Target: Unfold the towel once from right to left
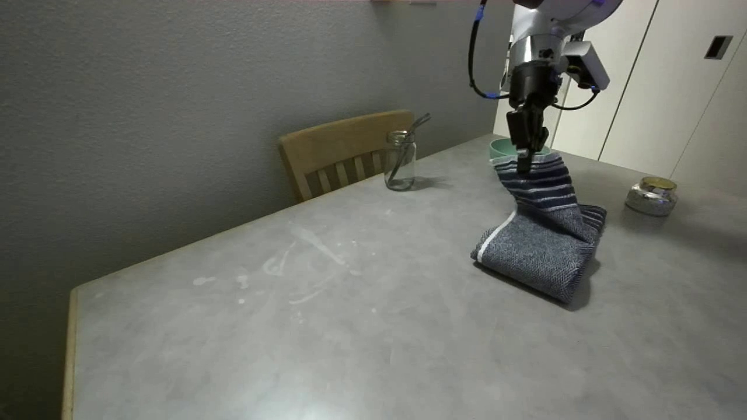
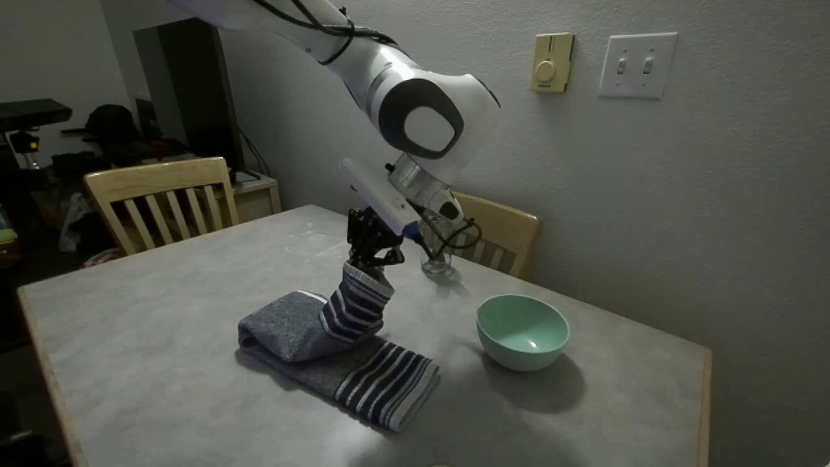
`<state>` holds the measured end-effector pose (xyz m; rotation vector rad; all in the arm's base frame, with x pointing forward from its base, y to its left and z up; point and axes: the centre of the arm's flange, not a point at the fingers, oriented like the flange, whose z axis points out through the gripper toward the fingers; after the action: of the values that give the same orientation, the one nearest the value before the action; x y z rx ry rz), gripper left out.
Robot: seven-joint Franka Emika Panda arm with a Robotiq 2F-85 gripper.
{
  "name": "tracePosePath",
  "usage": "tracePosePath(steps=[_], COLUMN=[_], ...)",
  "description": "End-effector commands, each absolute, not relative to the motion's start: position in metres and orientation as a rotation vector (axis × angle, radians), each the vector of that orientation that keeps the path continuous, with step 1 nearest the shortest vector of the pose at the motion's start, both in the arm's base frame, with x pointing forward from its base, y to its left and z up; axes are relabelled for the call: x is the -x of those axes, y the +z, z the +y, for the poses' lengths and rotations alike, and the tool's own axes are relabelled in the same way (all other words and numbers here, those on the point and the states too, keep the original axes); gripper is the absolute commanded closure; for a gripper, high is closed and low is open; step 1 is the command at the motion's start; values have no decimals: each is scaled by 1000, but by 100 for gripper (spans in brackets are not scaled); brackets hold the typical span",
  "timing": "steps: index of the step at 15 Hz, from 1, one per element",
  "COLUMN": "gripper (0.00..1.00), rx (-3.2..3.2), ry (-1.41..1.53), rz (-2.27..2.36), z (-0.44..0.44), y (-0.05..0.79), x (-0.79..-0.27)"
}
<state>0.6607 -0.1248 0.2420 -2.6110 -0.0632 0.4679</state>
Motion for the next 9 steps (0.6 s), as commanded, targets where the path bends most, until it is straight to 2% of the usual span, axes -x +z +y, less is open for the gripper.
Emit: tracePosePath(steps=[1,9], gripper=[99,99], rx=[2646,2652], ry=[487,511], rz=[-80,-196], z=[-86,4], y=[253,271], x=[-665,-674])
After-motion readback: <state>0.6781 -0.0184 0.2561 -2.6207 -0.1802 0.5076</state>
